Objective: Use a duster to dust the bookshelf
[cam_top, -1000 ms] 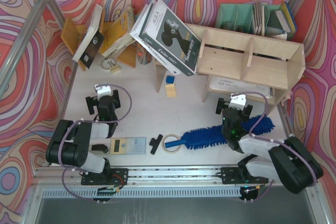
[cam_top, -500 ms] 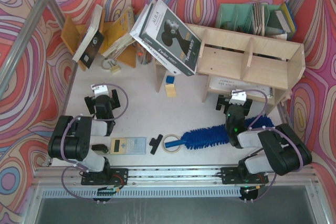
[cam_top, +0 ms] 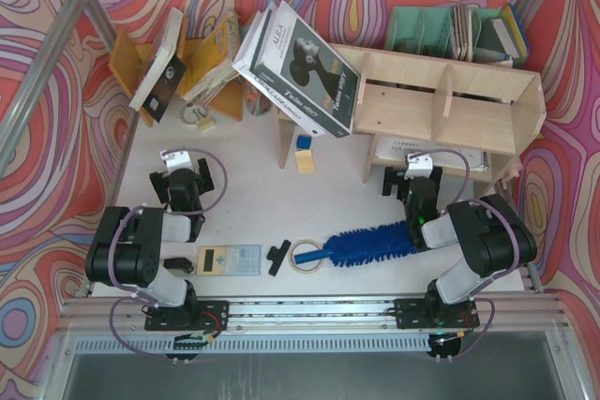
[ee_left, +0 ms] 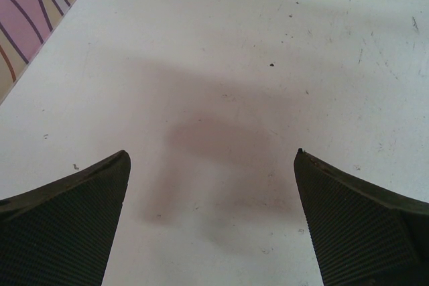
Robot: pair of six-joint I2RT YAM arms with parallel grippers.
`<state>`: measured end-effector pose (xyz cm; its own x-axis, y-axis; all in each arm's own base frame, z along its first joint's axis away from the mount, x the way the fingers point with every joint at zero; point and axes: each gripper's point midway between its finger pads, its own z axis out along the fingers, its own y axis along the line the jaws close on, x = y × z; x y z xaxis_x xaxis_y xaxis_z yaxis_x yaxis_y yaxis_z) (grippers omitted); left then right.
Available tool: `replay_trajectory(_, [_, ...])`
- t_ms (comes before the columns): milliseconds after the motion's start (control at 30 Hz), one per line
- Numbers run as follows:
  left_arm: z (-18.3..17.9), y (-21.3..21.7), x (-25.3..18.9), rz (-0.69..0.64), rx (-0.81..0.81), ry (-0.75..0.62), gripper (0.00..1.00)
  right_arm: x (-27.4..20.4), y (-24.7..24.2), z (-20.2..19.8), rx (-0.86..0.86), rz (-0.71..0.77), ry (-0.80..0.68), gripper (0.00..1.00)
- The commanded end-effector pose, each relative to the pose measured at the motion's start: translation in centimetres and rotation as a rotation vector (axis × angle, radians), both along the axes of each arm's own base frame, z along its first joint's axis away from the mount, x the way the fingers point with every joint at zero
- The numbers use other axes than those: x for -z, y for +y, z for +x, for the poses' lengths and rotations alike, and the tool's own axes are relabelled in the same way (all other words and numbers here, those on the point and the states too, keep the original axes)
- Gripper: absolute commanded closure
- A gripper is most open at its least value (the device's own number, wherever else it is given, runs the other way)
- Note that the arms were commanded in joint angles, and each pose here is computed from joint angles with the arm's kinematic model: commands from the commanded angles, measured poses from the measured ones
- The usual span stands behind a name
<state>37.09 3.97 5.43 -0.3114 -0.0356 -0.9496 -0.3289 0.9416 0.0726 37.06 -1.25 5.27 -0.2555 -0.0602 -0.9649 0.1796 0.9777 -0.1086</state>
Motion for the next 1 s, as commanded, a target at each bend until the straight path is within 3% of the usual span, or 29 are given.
replay_trajectory(0, [0.4,0.1,-0.4,-0.021,-0.003,-0.016,0.02,-2.9,1.0,2.0,-0.062,0.004,-0.114,0.02])
replay_trajectory(967, [0.4,0.1,-0.4,-0.024,-0.004,-0.014,0.02,-1.1,0.4,2.8,-0.082,0.054,-0.064,0.03])
